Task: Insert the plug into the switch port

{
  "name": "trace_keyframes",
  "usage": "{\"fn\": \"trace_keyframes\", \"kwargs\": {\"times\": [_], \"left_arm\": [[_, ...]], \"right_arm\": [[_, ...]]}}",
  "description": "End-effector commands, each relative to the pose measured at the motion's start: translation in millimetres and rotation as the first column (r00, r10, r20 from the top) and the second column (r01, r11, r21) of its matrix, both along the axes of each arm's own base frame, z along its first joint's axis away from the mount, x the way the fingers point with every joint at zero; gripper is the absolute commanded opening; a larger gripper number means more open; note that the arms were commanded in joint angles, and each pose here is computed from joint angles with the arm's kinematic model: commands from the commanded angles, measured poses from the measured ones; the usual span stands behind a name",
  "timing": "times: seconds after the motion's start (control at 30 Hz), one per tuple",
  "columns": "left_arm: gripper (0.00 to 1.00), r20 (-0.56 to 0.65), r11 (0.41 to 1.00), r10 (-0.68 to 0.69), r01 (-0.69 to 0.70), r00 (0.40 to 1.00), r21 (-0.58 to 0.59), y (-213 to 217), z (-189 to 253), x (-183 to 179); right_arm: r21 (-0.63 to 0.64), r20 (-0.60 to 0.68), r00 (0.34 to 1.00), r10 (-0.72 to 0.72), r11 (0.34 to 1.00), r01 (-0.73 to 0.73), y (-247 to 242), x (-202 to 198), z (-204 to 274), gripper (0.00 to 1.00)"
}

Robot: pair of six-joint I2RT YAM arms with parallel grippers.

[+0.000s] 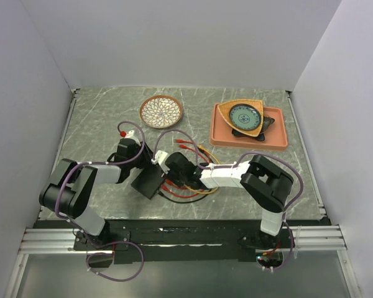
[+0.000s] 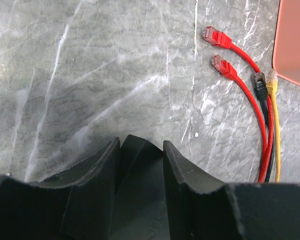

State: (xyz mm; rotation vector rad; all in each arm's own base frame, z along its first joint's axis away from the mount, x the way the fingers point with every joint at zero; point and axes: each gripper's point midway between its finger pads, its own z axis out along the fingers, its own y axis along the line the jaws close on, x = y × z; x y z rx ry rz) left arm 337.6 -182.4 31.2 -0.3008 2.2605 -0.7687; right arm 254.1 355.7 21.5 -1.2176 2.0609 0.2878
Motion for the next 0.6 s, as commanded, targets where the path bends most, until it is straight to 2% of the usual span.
{"fn": "trace_keyframes", "kwargs": {"times": [0.0, 0.57], "left_arm": [[0.30, -0.271, 0.990, -0.144, 0.143, 0.952, -0.024, -22, -51, -75], [0.28, -0.296, 0.986, -0.168, 0.161, 0.940, -0.047, -29, -59, -90]], "right_arm": [[0.234, 0.105, 0.994, 0.030, 0.971, -0.054, 60, 26, 51, 0.00], [0.303, 0.115, 0.993, 0.000, 0.952, -0.035, 67, 46, 67, 0.00]]}}
